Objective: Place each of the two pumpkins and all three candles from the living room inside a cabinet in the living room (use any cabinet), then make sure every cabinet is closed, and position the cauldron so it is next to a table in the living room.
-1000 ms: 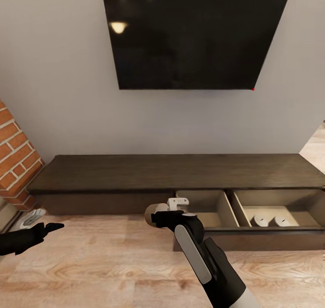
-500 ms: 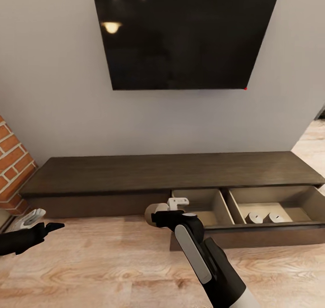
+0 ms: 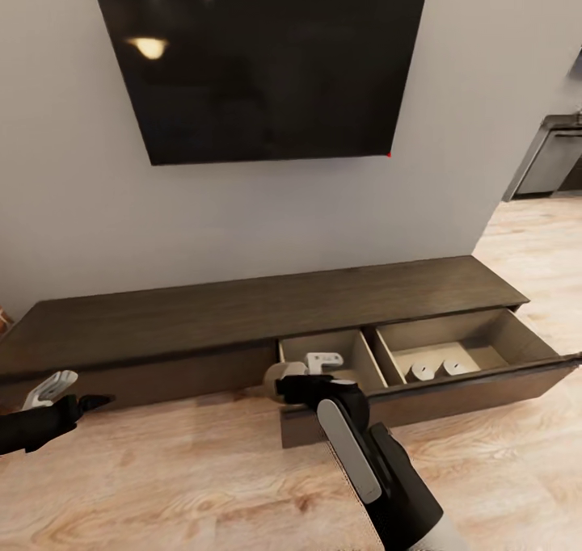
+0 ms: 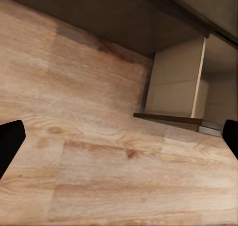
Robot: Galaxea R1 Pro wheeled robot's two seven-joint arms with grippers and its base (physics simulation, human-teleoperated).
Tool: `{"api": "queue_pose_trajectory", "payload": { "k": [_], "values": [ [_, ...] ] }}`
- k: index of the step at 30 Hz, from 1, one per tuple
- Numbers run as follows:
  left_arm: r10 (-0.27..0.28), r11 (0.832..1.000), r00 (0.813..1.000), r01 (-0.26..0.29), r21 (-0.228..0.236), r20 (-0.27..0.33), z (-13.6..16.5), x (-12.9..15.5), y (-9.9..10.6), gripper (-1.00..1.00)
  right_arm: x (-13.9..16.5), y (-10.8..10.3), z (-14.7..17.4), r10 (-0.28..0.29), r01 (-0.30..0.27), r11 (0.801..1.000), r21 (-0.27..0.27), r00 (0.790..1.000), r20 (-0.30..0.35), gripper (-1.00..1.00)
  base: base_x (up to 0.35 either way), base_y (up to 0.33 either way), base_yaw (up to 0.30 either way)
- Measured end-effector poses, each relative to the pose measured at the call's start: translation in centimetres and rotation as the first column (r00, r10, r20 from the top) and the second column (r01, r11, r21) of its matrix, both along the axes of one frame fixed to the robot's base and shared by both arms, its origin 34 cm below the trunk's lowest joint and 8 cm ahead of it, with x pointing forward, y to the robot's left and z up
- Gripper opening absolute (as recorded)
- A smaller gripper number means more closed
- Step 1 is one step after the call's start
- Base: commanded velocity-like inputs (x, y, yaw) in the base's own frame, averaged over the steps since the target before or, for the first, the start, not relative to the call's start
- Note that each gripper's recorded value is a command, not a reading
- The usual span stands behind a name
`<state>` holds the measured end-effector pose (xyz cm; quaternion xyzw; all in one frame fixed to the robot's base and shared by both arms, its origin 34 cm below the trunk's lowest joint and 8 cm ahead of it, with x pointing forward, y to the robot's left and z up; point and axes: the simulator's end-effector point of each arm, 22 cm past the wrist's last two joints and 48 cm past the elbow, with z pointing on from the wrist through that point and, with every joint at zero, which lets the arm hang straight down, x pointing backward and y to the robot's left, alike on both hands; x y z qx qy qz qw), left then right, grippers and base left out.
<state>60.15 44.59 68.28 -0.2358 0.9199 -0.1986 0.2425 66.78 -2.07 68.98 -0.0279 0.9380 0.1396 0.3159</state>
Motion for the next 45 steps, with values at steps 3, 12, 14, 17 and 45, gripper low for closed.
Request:
{"api": "queue_pose_trajectory", "payload": {
  "k": [3, 12, 14, 17, 45],
  "values": [
    [-0.004, 1.000, 1.000, 0.004, 0.000, -0.001, 0.6, 0.0, -0.1, 1.00, 0.3, -0.5, 0.5, -0.014, 0.014, 1.000, -0.002, 1.000, -0.002, -1.00, 0.000, 0.000, -0.171],
    [-0.010, 1.000, 1.000, 0.010, 0.010, -0.011, 2.0, 0.0, -0.2, 1.00, 0.6, -0.8, 2.2, -0.024, 0.024, 1.000, -0.008, 1.000, 0.003, -1.00, 0.000, 0.000, -0.019],
    [-0.004, 0.997, 0.999, 0.006, 0.072, -0.038, 1.7, -0.4, 0.9, 1.00, 0.8, -1.0, 2.6, -0.029, 0.029, 1.000, -0.010, 1.000, 0.007, -1.00, 0.000, 0.000, 0.000],
    [0.044, 0.982, 0.993, -0.023, 0.190, -0.110, -0.1, -1.7, 2.3, 1.00, 0.7, -1.3, 2.4, -0.038, 0.038, 0.999, -0.025, 0.999, -0.005, -1.00, 0.000, 0.000, 0.000],
    [0.053, 0.922, 0.962, 0.056, 0.383, -0.270, -4.7, -5.3, -9.1, 1.00, 1.7, -6.8, 3.6, -0.240, 0.240, 0.958, -0.159, 0.971, 0.020, -1.00, -0.034, 0.000, -0.046]
  ]
}}
